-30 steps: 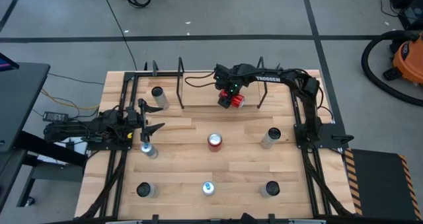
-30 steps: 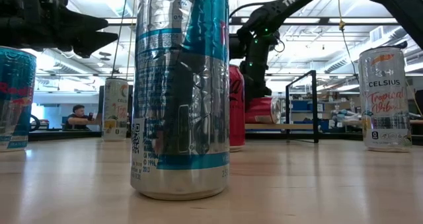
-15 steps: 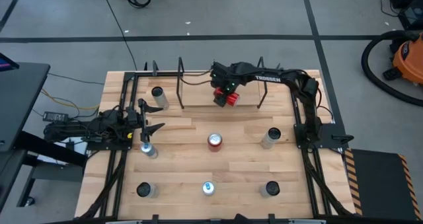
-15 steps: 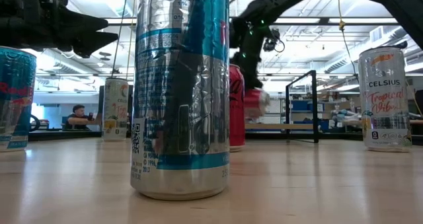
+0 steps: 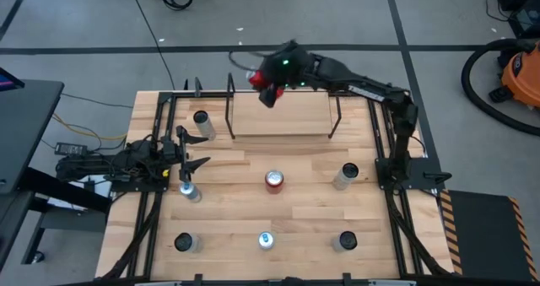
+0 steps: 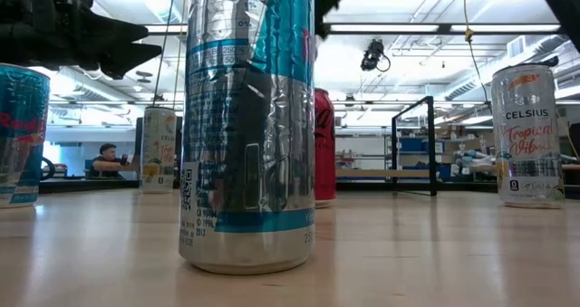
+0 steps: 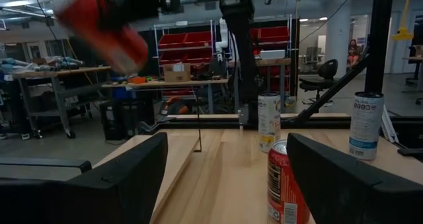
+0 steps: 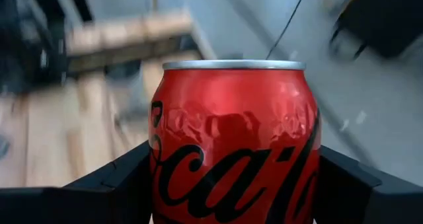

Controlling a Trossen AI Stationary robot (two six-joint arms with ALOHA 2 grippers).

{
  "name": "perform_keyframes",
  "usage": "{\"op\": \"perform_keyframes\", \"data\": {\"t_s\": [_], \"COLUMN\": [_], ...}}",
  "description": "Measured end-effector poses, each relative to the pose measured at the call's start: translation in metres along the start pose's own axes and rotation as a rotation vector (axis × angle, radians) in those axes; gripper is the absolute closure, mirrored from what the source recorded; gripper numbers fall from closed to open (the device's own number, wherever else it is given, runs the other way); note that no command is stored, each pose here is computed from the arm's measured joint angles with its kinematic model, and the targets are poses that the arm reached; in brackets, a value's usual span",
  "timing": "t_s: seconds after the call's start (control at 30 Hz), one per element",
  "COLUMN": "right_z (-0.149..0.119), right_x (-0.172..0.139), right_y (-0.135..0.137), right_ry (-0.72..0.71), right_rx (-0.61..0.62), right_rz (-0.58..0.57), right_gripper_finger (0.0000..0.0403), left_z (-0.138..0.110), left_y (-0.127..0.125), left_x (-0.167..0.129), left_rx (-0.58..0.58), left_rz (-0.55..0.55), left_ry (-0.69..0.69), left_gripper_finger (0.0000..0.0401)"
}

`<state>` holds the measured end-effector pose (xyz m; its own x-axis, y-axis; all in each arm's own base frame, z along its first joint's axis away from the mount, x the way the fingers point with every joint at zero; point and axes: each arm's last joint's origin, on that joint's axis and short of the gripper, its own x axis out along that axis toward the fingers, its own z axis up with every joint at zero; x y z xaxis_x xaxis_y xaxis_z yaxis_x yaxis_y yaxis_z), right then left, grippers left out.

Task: Place canned beverage on shelf
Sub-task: Put the right red soda can on the shelf

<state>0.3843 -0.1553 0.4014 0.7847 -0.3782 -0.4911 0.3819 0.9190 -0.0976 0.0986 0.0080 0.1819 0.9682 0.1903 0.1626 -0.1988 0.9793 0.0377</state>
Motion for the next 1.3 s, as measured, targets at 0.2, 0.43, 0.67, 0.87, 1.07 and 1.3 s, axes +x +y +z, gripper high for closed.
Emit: {"op": "perform_keyframes", "data": {"t_s": [0.2, 0.43, 0.67, 0.87, 1.07, 1.3], "right_z": [0.027, 0.045, 0.059, 0.068, 0.040, -0.008], "right_x": [-0.048, -0.087, -0.113, -0.114, -0.070, -0.030], "right_y": [0.009, 0.027, 0.038, 0.039, 0.049, 0.050], "right_ry": [-0.198, -0.344, -0.486, -0.633, -0.630, -0.593], "right_rx": [-0.049, -0.125, -0.148, -0.127, -0.138, -0.075], "right_rz": [-0.018, -0.085, -0.139, -0.160, -0.127, -0.198], "right_gripper_finger": [0.0095, 0.0095, 0.0095, 0.0095, 0.0095, 0.0092], "left_z": [0.000, 0.000, 0.000, 0.000, 0.000, 0.000], "left_y": [0.000, 0.000, 0.000, 0.000, 0.000, 0.000], "left_x": [0.000, 0.000, 0.000, 0.000, 0.000, 0.000], "left_rx": [0.000, 0.000, -0.001, -0.001, -0.002, -0.002], "left_rz": [0.000, 0.000, 0.000, 0.000, 0.001, 0.000], "left_ry": [0.000, -0.001, -0.002, -0.002, -0.003, -0.001], "left_gripper_finger": [0.0085, 0.0085, 0.0085, 0.0085, 0.0085, 0.0085]}}
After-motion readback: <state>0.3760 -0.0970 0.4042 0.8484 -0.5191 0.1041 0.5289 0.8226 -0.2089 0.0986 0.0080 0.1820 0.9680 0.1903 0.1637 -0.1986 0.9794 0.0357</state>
